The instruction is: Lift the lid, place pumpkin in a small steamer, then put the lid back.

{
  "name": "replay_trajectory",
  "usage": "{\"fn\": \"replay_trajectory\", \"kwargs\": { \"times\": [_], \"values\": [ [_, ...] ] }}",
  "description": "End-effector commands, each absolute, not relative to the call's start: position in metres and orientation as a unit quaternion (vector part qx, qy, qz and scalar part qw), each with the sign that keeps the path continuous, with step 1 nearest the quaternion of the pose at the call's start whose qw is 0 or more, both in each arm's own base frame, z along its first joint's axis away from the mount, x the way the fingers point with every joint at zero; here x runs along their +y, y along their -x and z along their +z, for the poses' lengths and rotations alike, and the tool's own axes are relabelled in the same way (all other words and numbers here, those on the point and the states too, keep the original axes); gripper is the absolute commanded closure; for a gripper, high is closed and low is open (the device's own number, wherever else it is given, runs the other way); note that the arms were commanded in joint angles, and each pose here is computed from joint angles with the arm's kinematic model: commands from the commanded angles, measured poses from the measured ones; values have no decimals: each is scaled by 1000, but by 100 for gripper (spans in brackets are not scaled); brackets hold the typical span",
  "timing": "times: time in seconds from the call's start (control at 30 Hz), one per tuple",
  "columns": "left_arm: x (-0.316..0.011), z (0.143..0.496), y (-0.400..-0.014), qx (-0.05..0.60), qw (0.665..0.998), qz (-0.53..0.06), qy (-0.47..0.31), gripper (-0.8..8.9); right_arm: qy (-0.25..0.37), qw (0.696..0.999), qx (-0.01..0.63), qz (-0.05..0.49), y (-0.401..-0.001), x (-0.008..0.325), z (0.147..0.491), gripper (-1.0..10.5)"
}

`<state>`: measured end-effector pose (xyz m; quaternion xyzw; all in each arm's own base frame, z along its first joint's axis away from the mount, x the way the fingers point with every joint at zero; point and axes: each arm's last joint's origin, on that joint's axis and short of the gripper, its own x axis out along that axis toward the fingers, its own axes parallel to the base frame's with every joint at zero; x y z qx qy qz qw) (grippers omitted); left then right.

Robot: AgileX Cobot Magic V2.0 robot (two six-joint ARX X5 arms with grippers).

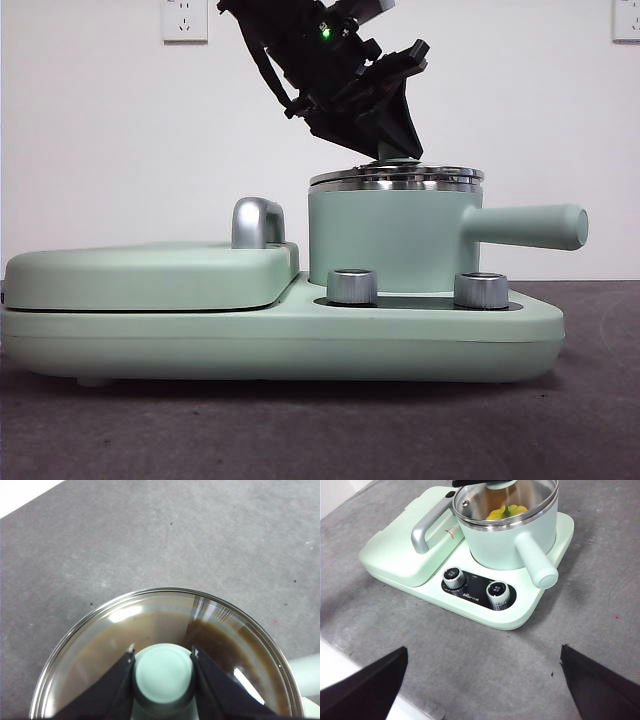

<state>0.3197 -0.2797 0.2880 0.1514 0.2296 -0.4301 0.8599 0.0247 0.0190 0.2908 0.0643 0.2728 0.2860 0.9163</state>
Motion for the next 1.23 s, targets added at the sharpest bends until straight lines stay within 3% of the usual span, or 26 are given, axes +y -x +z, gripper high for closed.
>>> {"fn": "replay_trajectory", "kwargs": {
  "times": [0.03, 0.33, 0.43, 0.63, 0.73, 0.93, 1.23],
  "values": [
    [-288, 280, -321, 233, 854, -428, -181, 799, -74, 917, 268, 287, -24, 19, 293, 465],
    [-288, 280, -321, 233, 854, -429, -180, 797, -83, 917, 266, 286, -25, 19, 294, 465],
    [-288, 281, -321, 231, 855, -428, -179, 753, -83, 917, 266, 286, -25, 19, 294, 465],
    [-288, 297, -322, 215, 863, -427, -166, 385, -84, 917, 267, 285, -25, 19, 294, 465],
    [-288, 316, -321, 208, 867, -425, -155, 292, -87, 917, 267, 285, -25, 19, 294, 465],
    [-274, 359, -305, 224, 865, -423, -150, 282, -88, 916, 268, 284, -25, 19, 294, 465],
    [-217, 417, -242, 309, 846, -409, -145, 283, -89, 917, 264, 286, -25, 19, 295, 464]
  ]
}}
